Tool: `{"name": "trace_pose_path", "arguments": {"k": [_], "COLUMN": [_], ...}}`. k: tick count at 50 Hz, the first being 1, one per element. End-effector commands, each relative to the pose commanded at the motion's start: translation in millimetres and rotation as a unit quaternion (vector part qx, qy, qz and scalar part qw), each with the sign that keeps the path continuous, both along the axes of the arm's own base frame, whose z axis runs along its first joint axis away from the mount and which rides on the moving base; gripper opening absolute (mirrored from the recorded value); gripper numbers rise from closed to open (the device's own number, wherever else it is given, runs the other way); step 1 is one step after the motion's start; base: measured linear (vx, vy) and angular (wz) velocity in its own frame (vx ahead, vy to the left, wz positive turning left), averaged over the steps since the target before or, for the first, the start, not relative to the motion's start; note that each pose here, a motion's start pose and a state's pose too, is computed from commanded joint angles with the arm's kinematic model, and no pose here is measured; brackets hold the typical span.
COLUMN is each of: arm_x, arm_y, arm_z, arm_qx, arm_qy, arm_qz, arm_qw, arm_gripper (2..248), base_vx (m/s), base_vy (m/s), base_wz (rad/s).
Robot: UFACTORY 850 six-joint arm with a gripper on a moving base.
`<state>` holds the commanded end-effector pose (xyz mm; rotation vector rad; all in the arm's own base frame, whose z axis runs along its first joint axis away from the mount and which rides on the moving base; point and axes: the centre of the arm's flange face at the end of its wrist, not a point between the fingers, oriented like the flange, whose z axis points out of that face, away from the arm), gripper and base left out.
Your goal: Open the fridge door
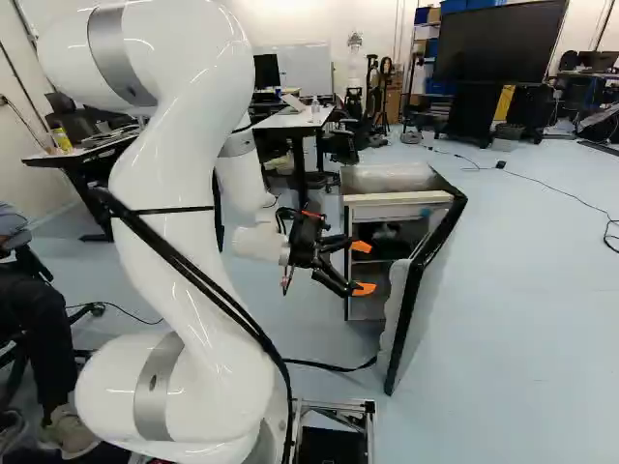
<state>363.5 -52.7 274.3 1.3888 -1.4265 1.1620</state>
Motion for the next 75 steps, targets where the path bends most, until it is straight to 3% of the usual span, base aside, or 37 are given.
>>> {"name": "trace_pose_path", "arguments": {"k": [25,53,75], "arm_x": [27,57,68], "arm_y": [-24.8,-78.8,-128.2], "arm_z": [1.5,3.3,3.5], "arm_qx": [0.001,-0.004,-0.006], "arm_qy": [-0.022,-0.048,-0.063], "arm_qz": [-0.035,-0.071,-0.096], "arm_qw": [0.9991,0.9963,0.9933], "arm_gripper": [247,247,247], "base_vx": [0.000,0.000,0.000], "base_vy": [0.000,0.000,0.000], "base_wz": [0.000,0.000,0.000]}}
